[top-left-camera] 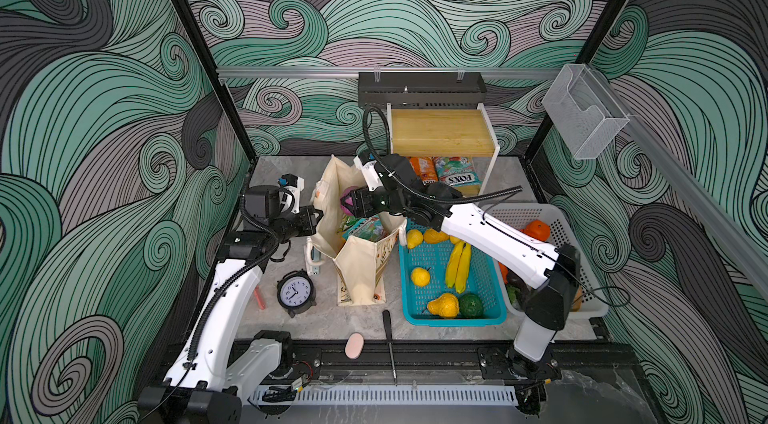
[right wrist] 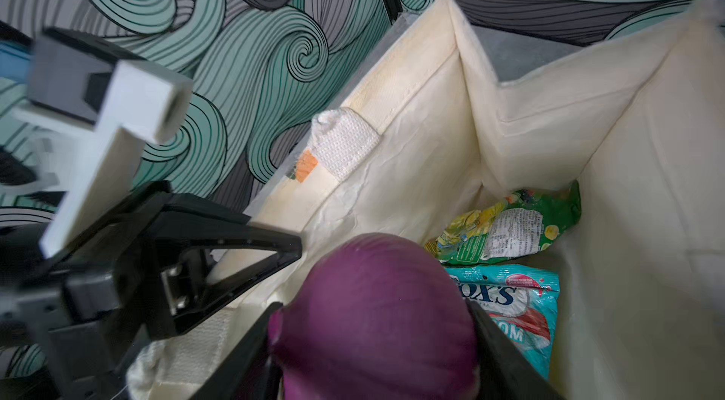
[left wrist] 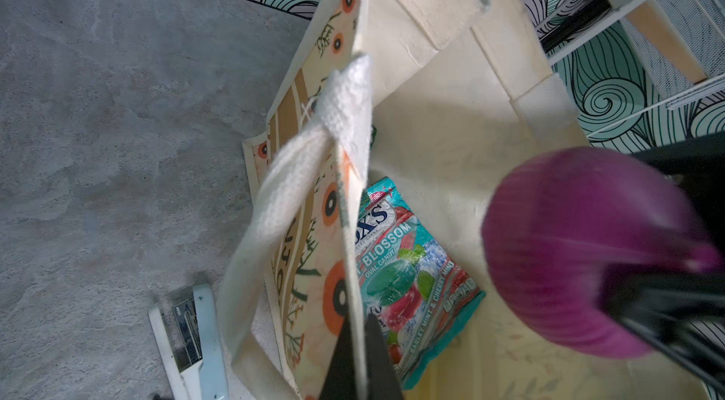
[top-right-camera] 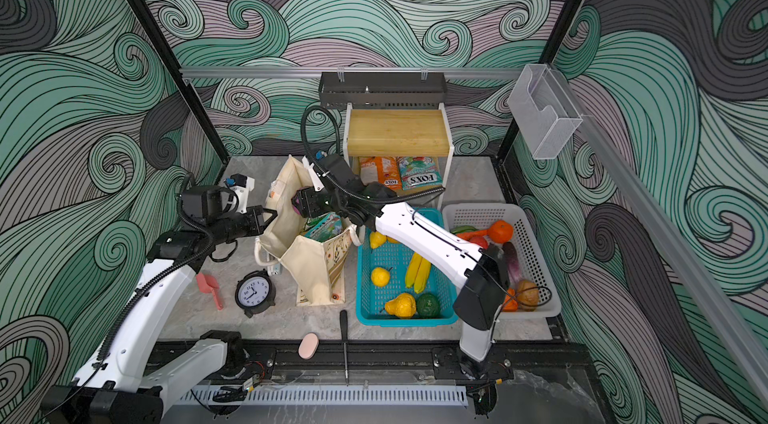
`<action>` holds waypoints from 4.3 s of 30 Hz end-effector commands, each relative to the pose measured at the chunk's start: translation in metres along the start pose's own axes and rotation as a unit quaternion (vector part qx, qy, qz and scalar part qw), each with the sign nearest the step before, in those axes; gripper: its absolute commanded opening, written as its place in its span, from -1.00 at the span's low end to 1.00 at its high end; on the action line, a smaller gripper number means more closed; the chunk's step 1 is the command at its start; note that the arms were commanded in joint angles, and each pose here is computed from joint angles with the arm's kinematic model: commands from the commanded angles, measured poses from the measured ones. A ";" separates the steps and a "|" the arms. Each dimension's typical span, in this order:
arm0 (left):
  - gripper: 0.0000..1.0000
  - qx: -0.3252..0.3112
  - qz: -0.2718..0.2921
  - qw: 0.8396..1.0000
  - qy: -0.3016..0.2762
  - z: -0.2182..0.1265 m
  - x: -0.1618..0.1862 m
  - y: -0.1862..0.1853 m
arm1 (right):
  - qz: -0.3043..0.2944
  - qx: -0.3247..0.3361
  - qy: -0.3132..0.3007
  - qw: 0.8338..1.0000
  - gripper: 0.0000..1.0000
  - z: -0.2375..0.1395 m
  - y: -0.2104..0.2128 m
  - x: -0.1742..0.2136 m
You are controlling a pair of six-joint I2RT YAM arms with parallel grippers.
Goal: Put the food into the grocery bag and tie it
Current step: 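Lift the purple onion and carry it into the tote bag, then lower the purple onion into the tote bag and open the right gripper, then raise the right gripper out of the bag and move over the white basket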
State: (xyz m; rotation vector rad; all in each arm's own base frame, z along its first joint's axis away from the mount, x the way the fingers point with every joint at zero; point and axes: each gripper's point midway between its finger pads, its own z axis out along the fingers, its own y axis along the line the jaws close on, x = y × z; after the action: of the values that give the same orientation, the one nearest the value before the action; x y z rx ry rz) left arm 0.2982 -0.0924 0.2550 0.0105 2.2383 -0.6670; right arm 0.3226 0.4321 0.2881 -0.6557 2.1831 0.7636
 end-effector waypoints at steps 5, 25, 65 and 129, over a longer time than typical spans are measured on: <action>-1.00 0.017 0.003 1.000 -0.006 -0.005 -0.001 -0.007 | -0.036 0.078 0.055 0.995 -0.18 0.044 -0.034 0.026; -1.00 0.018 0.004 1.000 -0.006 -0.005 0.000 -0.007 | -0.049 0.163 0.118 0.978 -0.17 0.116 -0.086 0.076; -1.00 0.018 0.003 1.000 -0.007 -0.005 -0.001 -0.008 | -0.037 0.131 0.103 0.985 0.74 0.092 -0.067 0.061; -1.00 0.012 0.005 1.000 -0.008 -0.006 0.000 -0.006 | 0.208 0.278 -0.146 0.927 0.99 -0.239 -0.223 0.139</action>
State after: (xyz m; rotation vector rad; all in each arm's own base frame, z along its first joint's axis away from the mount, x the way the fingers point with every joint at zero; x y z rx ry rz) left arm 0.2958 -0.0932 0.2569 0.0124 2.2292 -0.6758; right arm 0.2773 0.1062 0.2535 0.0873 2.1326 0.4411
